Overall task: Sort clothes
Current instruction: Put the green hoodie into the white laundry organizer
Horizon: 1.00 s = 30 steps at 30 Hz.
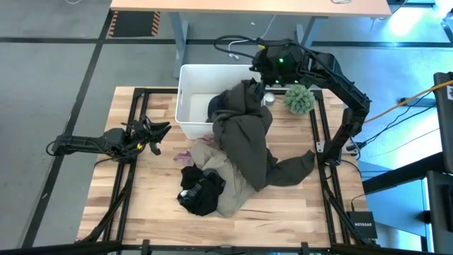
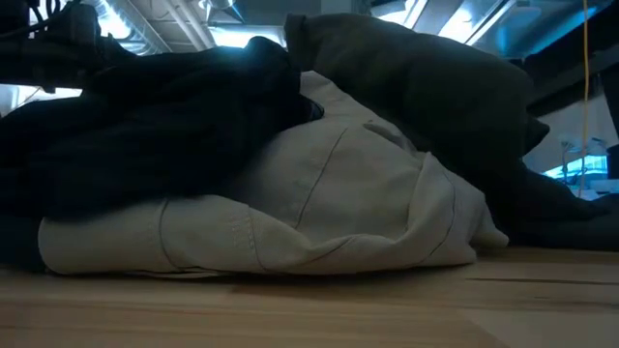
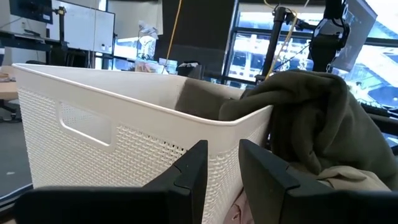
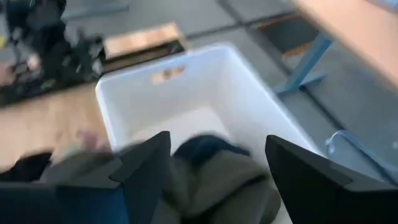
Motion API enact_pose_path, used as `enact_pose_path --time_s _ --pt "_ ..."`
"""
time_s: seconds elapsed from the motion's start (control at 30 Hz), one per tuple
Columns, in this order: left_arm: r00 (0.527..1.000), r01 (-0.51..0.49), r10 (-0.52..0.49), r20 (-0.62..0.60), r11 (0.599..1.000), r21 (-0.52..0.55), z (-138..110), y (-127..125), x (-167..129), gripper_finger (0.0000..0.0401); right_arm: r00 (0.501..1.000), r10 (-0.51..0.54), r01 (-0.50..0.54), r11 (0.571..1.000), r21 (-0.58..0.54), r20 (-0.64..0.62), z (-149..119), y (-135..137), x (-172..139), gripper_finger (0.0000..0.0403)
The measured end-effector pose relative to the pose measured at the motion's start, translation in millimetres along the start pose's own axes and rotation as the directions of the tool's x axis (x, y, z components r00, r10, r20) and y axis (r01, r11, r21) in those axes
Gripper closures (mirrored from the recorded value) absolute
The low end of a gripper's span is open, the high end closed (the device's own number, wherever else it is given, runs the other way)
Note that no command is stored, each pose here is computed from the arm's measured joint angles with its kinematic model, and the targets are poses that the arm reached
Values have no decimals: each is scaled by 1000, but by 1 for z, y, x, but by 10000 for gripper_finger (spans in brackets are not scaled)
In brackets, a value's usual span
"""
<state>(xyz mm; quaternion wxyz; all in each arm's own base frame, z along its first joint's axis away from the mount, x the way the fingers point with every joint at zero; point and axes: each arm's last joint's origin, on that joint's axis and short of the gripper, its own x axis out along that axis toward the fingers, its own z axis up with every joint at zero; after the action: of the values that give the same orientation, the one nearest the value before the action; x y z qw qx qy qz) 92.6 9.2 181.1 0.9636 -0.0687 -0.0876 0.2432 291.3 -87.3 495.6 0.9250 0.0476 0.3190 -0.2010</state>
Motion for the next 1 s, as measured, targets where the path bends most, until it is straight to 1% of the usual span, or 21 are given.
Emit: enact_pose_path --time_s 0.1,0.13,0.2,0.27,0.37,0.43,0.53,0.67,0.77,0.93,1.0 --pt "1000 -1 1 -2 1000 -5 0 0 0 315 985 104 -104 995 2 -137 -14 13 -5 121" --pt "1000 -1 1 -7 1000 -2 -1 0 0 315 972 133 -134 991 5 -192 -20 19 -8 121" --pt "1000 -1 1 -16 1000 3 -2 0 0 315 942 158 -166 986 -1 -296 -32 35 -13 121" --pt "1000 -2 2 -15 1000 -2 -2 0 0 315 930 181 -199 980 -24 -321 -38 57 -10 121" --pt "1000 -2 2 -18 1000 -24 -2 0 0 315 906 224 -274 957 -95 -359 -52 93 -11 120" --pt "1000 -2 1 -17 999 -41 -2 0 0 315 896 197 -278 948 -156 -399 -64 113 -14 120" --pt "1000 -3 2 -24 999 -44 -3 0 0 315 900 117 -236 940 -245 -421 -84 141 -15 120" --pt "1000 -3 2 -25 999 -34 -3 0 0 315 890 31 -194 928 -317 -455 -114 170 -12 120" --pt "1000 -3 2 -23 999 -33 -2 0 0 315 884 -25 -160 922 -354 -466 -137 186 -9 120" --pt "1000 -3 2 -22 999 -42 -2 0 0 315 889 -110 -86 913 -398 -444 -176 203 2 120" --pt "1000 -2 1 -14 999 -47 -1 0 0 315 894 -129 -76 901 -428 -429 -191 210 9 120"
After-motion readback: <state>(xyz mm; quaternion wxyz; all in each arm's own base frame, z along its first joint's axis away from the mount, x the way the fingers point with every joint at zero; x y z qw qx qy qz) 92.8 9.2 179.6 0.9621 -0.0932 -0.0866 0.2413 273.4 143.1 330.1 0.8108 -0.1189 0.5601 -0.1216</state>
